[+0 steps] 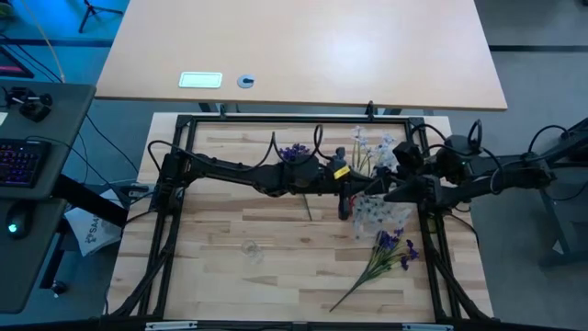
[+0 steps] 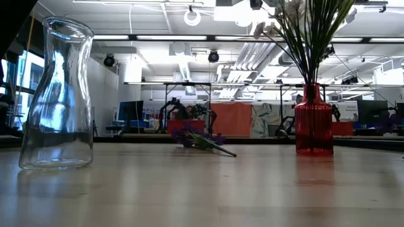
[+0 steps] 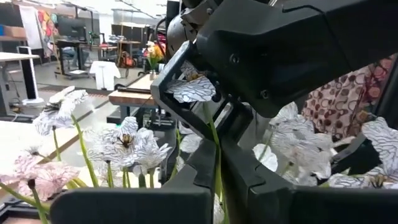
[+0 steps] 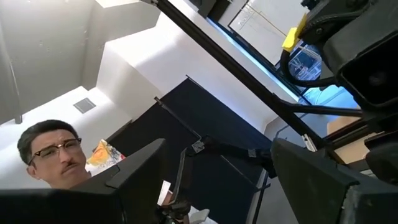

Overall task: Sort flowers into vase by color
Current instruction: Put the white flowers into the red vase

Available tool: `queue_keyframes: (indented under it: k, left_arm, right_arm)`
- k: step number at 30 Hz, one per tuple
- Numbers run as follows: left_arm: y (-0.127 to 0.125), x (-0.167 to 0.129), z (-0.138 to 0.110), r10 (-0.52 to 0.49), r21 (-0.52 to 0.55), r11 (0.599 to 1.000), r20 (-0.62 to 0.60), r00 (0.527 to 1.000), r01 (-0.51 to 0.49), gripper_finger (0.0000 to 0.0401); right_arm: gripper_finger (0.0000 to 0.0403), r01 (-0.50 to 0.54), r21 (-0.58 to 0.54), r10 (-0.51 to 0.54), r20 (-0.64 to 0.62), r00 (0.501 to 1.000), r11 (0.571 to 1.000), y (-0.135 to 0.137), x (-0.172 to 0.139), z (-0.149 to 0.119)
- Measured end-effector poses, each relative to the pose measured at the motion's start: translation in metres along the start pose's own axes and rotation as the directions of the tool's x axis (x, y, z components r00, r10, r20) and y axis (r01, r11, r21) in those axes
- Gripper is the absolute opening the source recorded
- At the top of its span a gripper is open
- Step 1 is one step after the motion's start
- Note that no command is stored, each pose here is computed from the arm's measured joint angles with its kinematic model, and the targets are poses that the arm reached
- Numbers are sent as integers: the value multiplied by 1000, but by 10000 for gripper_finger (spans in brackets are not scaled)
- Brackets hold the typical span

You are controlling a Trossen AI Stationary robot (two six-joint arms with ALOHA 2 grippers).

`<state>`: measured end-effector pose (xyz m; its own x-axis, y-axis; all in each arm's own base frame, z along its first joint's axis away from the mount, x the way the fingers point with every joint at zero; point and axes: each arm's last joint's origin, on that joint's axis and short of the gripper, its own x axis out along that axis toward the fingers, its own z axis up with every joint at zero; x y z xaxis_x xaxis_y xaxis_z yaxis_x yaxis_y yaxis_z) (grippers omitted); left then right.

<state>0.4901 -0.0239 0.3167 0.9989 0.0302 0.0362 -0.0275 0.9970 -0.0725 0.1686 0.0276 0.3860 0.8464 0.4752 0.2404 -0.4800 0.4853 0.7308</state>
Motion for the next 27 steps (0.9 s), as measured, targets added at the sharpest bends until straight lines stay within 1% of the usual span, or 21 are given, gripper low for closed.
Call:
queue_keyframes:
  k: [6,8,10,11,15,20,25,27]
  left_arm:
    - [1,0,-1,11,4,1000,-23,1000,-11,0]
    - [1,0,-9,22,11,1000,-70,997,-21,0]
    - [2,2,-19,27,16,1000,-117,993,-26,0]
    - [3,2,-21,34,23,999,-127,991,-32,0]
    - [3,0,-10,47,34,998,-94,994,-44,0]
    - [3,1,-14,46,34,999,-95,994,-43,0]
    - [5,-3,3,42,26,999,-20,999,-41,2]
    - [5,-3,6,34,18,999,-6,999,-34,13]
  right_arm:
    - [287,-20,-45,22,36,999,999,6,-5,3]
    - [287,-54,-97,62,79,995,994,13,-10,9]
    - [287,-62,-118,74,101,992,991,16,-14,12]
    - [287,-68,-128,83,114,990,989,17,-16,13]
    - [287,-59,-166,84,147,986,984,18,-19,17]
    - [287,-48,-185,81,172,982,982,18,-23,21]
    - [287,-25,-199,62,180,982,980,15,-23,23]
    - [287,-26,-204,64,185,981,979,15,-24,23]
